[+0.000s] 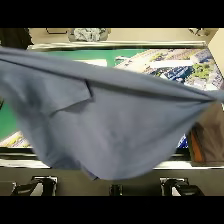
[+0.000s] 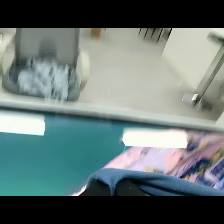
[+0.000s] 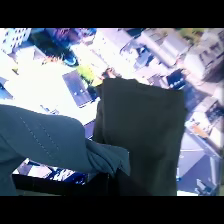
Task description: Fold the shirts.
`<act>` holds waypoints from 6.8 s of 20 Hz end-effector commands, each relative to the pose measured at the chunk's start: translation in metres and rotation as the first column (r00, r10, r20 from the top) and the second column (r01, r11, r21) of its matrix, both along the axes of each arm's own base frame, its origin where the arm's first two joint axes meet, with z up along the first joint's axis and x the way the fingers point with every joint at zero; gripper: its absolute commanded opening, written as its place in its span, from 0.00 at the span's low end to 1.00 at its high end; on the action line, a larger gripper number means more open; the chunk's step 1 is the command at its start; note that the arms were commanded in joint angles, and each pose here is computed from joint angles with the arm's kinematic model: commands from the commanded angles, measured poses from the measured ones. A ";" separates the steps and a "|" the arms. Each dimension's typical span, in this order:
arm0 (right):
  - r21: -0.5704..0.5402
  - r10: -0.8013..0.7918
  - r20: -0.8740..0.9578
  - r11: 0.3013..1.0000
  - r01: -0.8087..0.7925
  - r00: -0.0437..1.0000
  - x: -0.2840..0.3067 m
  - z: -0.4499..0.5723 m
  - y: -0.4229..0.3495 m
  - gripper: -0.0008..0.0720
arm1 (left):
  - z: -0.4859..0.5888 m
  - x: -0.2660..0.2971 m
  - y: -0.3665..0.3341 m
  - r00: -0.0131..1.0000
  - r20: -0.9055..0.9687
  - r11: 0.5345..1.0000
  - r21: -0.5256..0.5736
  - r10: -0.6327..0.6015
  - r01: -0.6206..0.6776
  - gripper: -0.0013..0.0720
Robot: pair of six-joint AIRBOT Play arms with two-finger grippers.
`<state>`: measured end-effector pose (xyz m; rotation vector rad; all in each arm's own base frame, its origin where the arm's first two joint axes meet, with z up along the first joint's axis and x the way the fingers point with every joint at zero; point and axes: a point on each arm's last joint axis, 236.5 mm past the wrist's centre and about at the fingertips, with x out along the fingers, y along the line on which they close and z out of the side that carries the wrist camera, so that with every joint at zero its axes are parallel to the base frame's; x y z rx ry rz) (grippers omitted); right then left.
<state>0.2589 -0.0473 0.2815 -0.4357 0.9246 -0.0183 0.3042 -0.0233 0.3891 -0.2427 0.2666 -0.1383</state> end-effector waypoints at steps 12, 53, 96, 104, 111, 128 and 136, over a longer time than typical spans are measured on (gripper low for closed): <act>0.636 0.004 -0.182 0.763 0.115 0.983 0.268 -0.305 0.129 0.23 | -0.368 0.167 0.029 0.760 -0.648 0.976 -0.195 -0.056 -0.095 0.16; 0.559 0.338 -0.488 0.829 -0.009 0.804 0.129 -0.362 0.087 0.07 | -0.427 0.007 0.008 0.526 -0.819 0.931 -0.341 -0.228 -0.128 0.05; 0.352 0.127 0.148 0.920 -0.172 0.981 0.343 -0.249 0.032 0.07 | -0.368 0.232 0.055 0.830 -0.557 0.992 -0.100 0.014 -0.083 0.05; 0.404 0.261 -0.129 0.895 -0.190 0.957 0.285 -0.291 0.048 0.07 | -0.372 0.236 0.056 0.807 -0.590 0.992 -0.110 -0.013 -0.064 0.05; 0.477 0.353 -0.462 0.872 -0.108 0.814 0.194 -0.327 0.061 0.07 | -0.418 0.125 0.046 0.416 -0.888 0.980 -0.192 -0.196 0.052 0.05; 0.509 0.303 -0.584 0.859 0.049 0.753 0.114 -0.267 0.007 0.67 | -0.381 0.019 0.066 0.205 -0.931 0.952 -0.307 -0.303 0.016 0.73; 0.525 0.288 -0.627 0.843 0.119 0.724 0.032 -0.316 0.025 0.66 | -0.484 -0.132 0.002 0.148 -0.935 0.941 -0.333 -0.321 -0.063 0.73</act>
